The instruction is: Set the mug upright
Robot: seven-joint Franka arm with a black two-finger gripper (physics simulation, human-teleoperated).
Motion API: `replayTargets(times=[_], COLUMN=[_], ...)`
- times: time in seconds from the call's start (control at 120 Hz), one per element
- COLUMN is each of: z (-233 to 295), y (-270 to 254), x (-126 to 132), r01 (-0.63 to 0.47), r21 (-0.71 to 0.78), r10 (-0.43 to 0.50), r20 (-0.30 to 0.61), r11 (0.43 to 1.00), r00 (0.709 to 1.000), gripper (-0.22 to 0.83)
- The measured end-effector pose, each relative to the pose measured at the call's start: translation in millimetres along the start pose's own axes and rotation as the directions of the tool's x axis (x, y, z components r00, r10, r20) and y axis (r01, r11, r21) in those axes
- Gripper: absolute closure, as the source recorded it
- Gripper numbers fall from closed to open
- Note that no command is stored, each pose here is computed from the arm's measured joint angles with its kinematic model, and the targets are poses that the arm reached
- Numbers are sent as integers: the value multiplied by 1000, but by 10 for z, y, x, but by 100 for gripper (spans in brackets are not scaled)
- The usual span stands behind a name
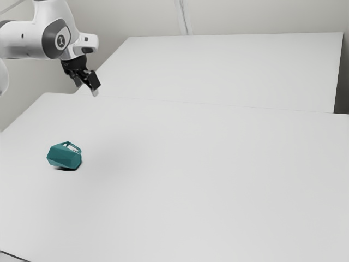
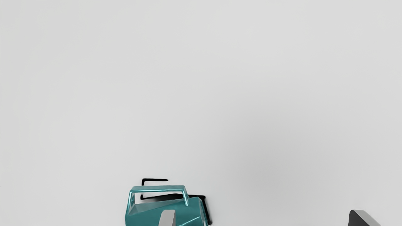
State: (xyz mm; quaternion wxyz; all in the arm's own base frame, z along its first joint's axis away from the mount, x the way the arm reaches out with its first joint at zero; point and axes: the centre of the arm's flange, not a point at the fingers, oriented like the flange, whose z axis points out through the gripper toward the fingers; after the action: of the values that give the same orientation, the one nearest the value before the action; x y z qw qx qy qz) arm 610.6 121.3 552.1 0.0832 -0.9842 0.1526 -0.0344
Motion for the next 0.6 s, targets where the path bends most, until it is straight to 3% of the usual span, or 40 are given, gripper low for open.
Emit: replayTargets(times=[0.125, 0.325, 0.6], z=[-2, 262, 704], y=[-80, -531, -1087], x=[-91, -734, -1347], r01=[14, 150, 282], r21=[-17, -119, -242], r10=[-14, -144, -265], r20=[14, 65, 104], r11=[1000, 981, 928], r00=[1000, 988, 959], gripper=[0, 0, 0])
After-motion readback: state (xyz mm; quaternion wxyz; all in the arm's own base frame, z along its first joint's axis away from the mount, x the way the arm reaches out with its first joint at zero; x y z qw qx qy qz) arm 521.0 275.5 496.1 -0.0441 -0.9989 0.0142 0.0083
